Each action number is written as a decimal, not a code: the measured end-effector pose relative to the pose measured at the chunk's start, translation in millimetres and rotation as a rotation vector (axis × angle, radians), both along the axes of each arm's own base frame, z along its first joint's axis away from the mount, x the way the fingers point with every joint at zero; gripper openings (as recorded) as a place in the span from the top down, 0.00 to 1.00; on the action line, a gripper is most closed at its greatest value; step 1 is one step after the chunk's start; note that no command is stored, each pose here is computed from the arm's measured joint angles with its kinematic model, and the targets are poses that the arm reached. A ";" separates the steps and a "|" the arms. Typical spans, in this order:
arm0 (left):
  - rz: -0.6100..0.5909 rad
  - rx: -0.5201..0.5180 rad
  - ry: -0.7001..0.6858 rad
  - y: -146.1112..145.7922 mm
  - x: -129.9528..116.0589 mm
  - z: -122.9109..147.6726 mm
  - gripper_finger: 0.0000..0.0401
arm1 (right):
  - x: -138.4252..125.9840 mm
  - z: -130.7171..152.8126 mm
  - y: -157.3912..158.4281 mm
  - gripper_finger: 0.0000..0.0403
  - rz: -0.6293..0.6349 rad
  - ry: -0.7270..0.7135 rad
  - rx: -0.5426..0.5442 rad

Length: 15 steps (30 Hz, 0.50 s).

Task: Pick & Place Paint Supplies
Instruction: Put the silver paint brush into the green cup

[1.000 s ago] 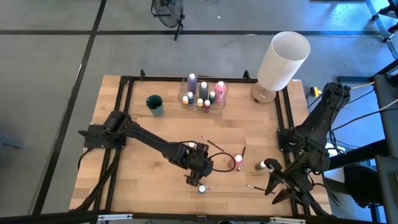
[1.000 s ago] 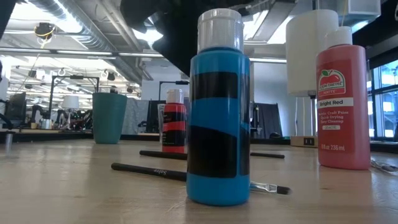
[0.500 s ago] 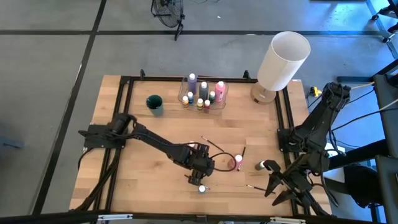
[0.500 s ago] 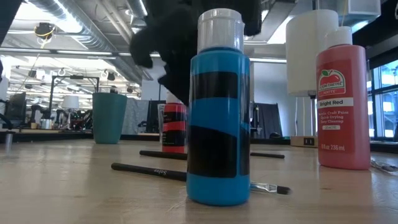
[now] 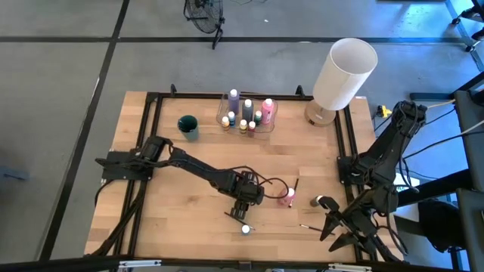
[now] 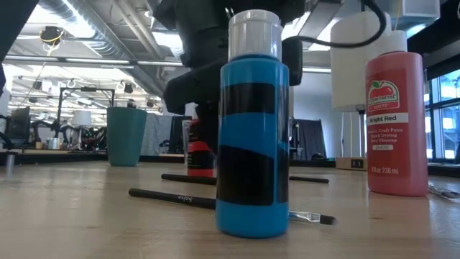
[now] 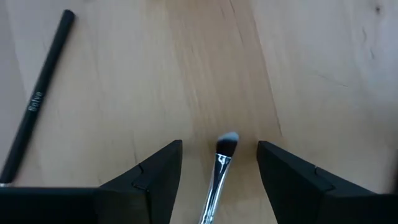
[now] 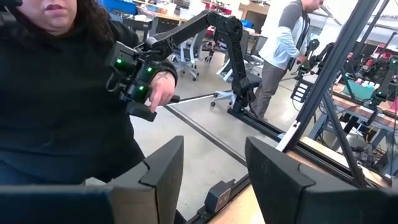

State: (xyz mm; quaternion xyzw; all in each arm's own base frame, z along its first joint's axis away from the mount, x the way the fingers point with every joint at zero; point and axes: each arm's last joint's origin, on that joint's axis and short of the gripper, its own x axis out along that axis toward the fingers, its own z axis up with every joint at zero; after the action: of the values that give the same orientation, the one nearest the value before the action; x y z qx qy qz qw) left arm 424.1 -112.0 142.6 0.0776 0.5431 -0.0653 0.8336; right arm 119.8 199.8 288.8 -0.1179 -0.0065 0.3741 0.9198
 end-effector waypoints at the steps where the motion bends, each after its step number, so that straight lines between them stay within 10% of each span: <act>1: -0.001 -0.003 0.000 0.1 0.4 -0.8 0.49 | 0.1 -0.2 -0.1 0.57 0.000 -0.001 -0.005; 15: -0.025 -0.018 0.008 0.7 0.3 -1.1 0.63 | 0.7 -0.6 -0.7 0.57 -0.020 -0.004 -0.013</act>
State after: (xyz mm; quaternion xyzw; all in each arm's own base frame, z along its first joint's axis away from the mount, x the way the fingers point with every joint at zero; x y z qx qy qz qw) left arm 424.4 -111.3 141.5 0.0763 0.5449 -0.0809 0.8311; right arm 120.6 199.1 288.2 -0.1249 -0.0048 0.3648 0.9227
